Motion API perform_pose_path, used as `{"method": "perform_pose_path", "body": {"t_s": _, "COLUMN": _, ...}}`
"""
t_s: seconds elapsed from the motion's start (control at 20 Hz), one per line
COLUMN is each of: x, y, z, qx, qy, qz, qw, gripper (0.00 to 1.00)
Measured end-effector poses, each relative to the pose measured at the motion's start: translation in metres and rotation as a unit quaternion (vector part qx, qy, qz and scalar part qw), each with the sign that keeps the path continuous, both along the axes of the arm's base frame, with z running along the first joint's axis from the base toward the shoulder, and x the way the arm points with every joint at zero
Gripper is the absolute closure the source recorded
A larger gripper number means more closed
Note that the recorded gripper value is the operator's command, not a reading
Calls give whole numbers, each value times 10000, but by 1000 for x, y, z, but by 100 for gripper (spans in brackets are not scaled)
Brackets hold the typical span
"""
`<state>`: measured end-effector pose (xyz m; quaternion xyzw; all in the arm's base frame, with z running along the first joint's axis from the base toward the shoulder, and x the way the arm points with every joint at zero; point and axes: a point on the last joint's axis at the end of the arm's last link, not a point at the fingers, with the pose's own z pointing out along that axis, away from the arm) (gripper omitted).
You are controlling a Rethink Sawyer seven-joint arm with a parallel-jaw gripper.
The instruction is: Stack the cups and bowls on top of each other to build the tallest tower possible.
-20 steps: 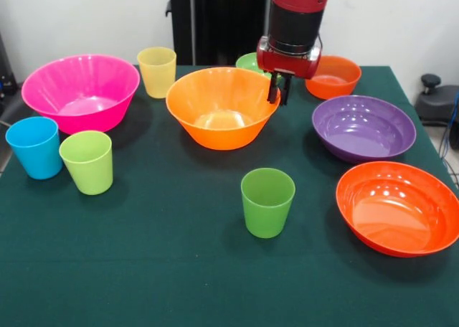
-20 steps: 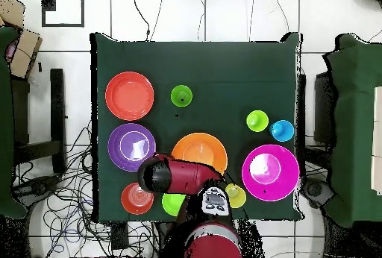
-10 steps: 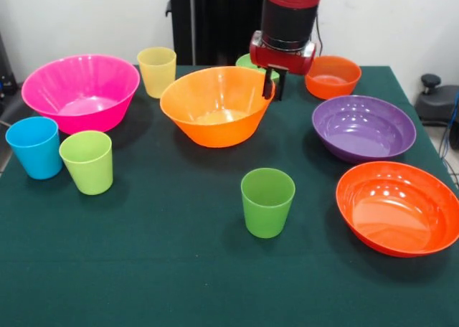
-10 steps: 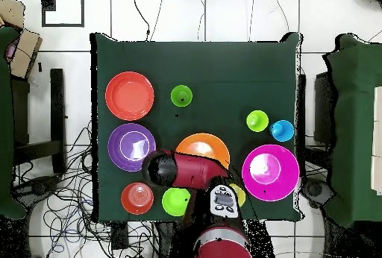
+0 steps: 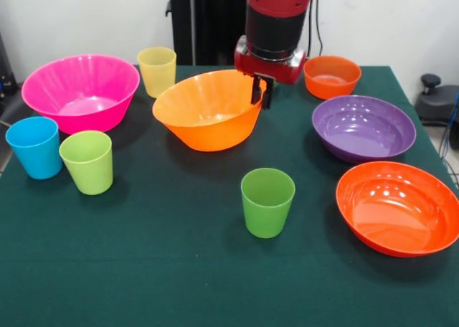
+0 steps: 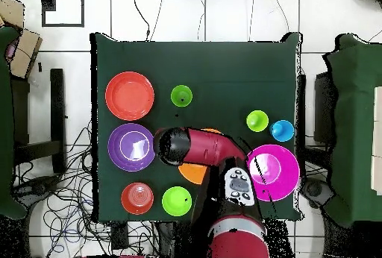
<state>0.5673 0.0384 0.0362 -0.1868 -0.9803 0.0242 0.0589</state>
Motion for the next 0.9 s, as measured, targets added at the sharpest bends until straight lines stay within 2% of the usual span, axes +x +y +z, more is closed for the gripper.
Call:
{"method": "perform_pose_path", "body": {"t_s": 0.15, "x": 27, "y": -7, "z": 0, "qx": 37, "qy": 37, "qz": -31, "qw": 10000, "gripper": 100}}
{"method": "perform_pose_path", "body": {"t_s": 0.45, "x": 57, "y": -8, "z": 0, "qx": 105, "qy": 77, "qz": -9, "qw": 9999, "gripper": 100}}
{"method": "perform_pose_path", "body": {"t_s": 0.6, "x": 66, "y": -7, "z": 0, "qx": 125, "qy": 79, "qz": 4, "qw": 9999, "gripper": 100}}
{"method": "perform_pose_path", "body": {"t_s": 0.65, "x": 74, "y": -6, "z": 0, "qx": 145, "qy": 63, "qz": 19, "qw": 9999, "gripper": 100}}
{"method": "perform_pose_path", "body": {"t_s": 0.9, "x": 87, "y": -2, "z": 2, "qx": 192, "qy": 24, "qz": 52, "qw": 9998, "gripper": 100}}
